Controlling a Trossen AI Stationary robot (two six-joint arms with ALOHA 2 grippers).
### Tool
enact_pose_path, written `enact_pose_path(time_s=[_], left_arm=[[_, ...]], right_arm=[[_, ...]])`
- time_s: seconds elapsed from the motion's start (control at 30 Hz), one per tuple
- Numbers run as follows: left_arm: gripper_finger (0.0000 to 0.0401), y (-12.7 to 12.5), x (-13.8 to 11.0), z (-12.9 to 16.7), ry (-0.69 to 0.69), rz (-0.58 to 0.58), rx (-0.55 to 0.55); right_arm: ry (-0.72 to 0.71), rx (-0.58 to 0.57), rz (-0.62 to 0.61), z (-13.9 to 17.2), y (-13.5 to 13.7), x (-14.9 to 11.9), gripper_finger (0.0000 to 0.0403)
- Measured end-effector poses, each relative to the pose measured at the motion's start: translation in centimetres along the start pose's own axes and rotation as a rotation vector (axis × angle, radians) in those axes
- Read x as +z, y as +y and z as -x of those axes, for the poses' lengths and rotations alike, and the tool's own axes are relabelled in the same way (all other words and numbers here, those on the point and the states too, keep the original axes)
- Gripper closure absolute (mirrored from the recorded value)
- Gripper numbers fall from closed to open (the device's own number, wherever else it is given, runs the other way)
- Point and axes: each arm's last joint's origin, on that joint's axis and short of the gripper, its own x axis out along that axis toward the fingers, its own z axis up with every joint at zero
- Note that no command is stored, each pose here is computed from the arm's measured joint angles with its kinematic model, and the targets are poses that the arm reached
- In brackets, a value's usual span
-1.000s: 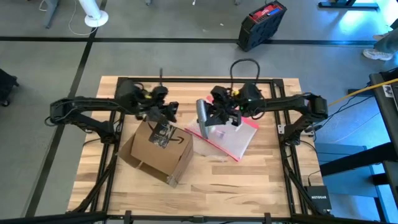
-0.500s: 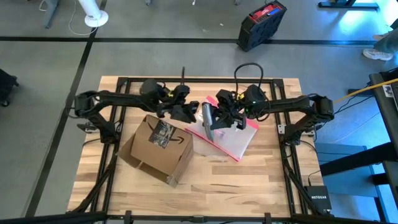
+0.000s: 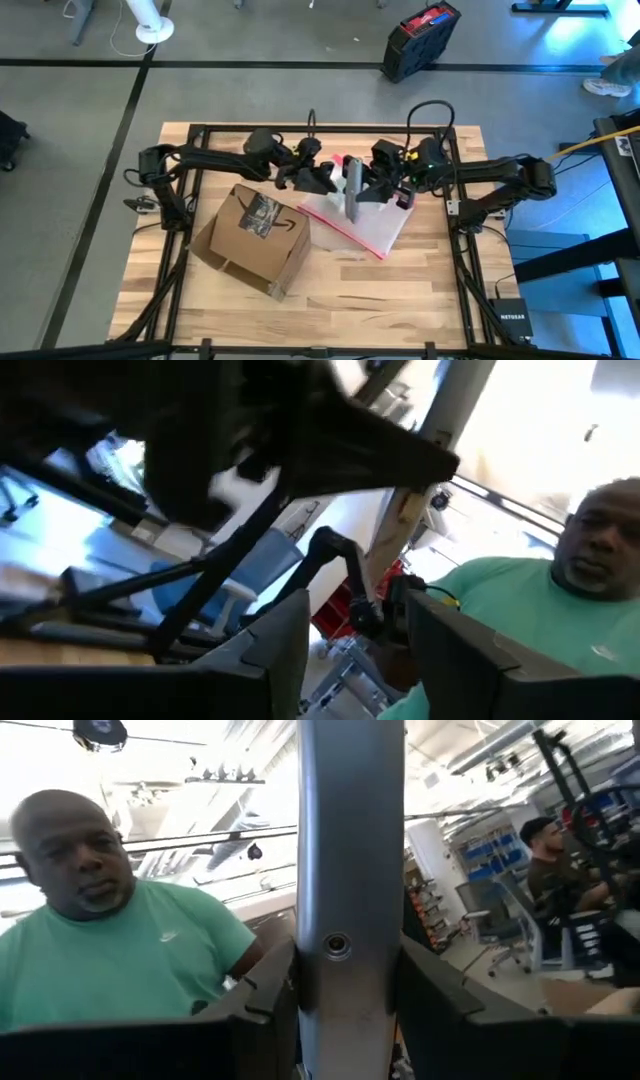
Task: Unpack boxes
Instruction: Break down the cardboard box with the gray cutter until it is fully flat
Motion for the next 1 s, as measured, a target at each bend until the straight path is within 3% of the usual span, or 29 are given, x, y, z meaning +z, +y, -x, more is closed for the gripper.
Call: enact_pose_path(time_s=[0.13, 0.5, 1.0], left_arm=[[0.0238, 0.0, 0.8, -1.0, -0.001, -0.055, -0.03], [0.0237, 1.4, 0.4, -1.1, 0.019, -0.09, 0.04], [0.0237, 1.7, -0.1, -1.8, -0.011, -0.112, 0.095]], right_arm=[[-0.009, 0.021, 0.027, 0.2, 0.0, -0.1, 0.0278], [-0.15, 0.074, 0.01, 2.5, 1.1, -1.3, 0.0278], [-0.168, 0.057, 0.045, 1.9, 1.2, -2.0, 0.0278]])
